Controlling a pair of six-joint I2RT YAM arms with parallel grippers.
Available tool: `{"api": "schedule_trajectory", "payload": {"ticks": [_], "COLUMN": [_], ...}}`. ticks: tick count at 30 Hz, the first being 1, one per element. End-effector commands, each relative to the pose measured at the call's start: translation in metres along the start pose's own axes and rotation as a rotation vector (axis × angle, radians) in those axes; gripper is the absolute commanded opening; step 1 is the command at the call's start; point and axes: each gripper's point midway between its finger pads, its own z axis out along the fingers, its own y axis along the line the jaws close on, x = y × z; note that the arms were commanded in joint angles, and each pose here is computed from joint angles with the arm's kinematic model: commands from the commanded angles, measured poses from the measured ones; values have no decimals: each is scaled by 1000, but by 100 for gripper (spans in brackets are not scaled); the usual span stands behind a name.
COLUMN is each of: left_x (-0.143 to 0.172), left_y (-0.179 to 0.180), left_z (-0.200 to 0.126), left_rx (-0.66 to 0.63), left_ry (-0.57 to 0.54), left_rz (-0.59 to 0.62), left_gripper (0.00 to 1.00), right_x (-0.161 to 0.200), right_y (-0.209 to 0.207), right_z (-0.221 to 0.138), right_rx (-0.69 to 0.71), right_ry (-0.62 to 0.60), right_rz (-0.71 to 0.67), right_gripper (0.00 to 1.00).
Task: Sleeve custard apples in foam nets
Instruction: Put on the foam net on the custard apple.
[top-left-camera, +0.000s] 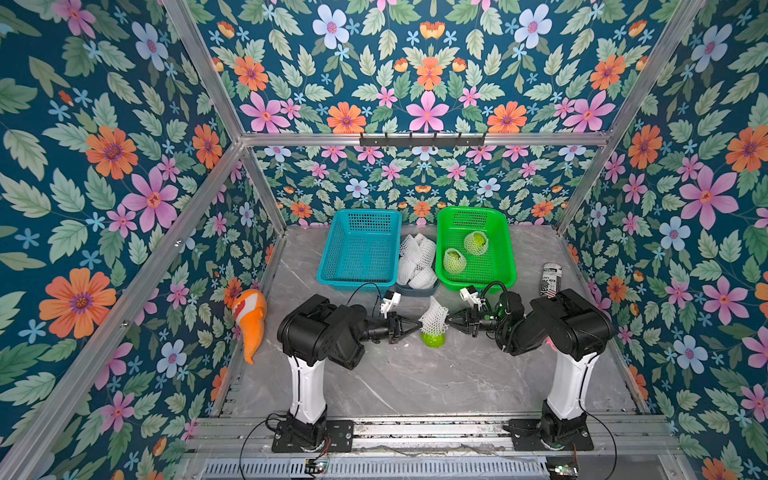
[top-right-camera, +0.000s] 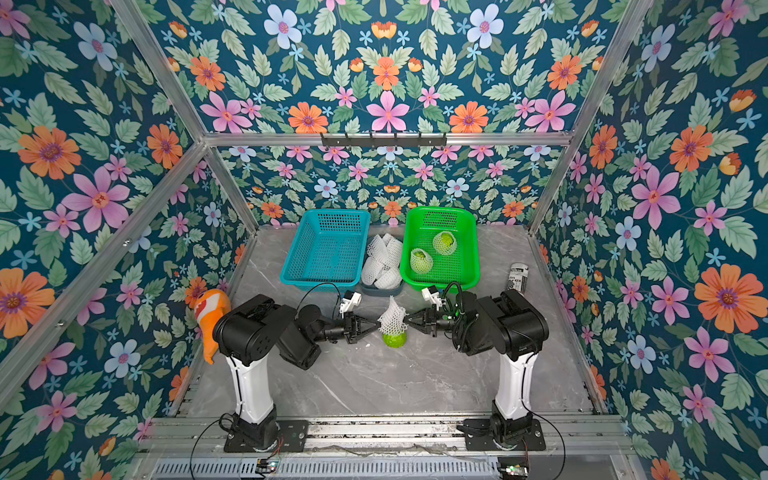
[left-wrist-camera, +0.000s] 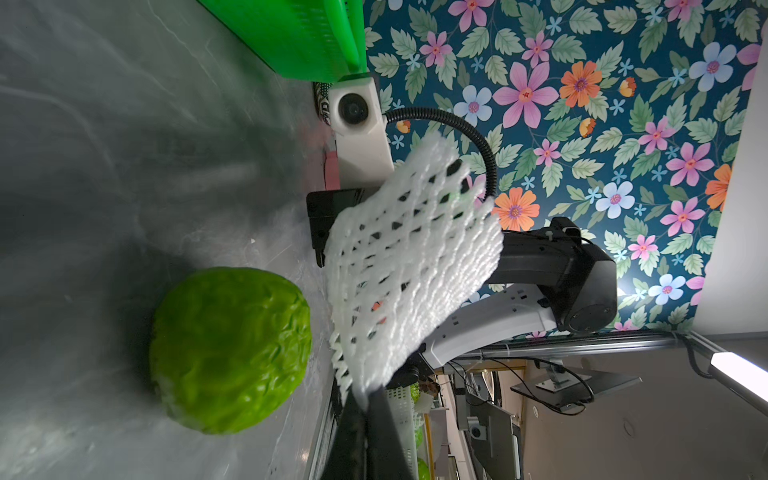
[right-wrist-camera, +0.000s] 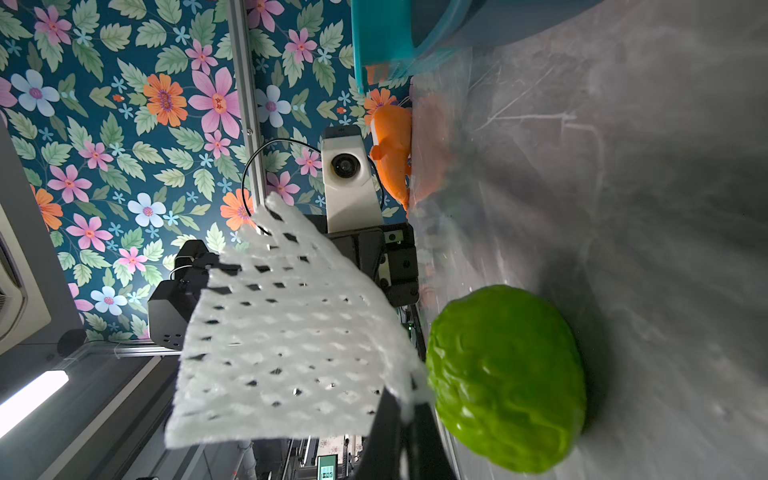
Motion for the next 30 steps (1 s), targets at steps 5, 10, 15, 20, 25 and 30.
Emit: {"api": "schedule_trajectory", "payload": {"ticks": [5, 10, 15, 20, 25, 30], "left_x": [3, 9, 15, 21, 25, 26], "left_y": [-6, -1, 6, 15, 27, 34], "left_z": [-1, -2, -2, -2, -3, -3], "left_rx": [36, 26, 13, -3, -28, -37], "left_ry": [5, 17, 27, 36, 38, 44], "left_rz": [82, 67, 59, 47, 23, 9], "left_gripper": [0, 0, 0, 0, 0, 0], "right_x": [5, 10, 13, 16, 19, 21], "right_y": [-3, -8, -15, -19, -29, -41], "right_z": [-5, -7, -8, -9, -11, -12], "right_rx": [-5, 5, 18, 30, 48, 70], "right_ry": [-7, -6, -16, -22, -34, -45], "right_rz": [-35, -24, -19, -16, -2, 20], "right_gripper": [0, 0, 0, 0, 0, 0]}}
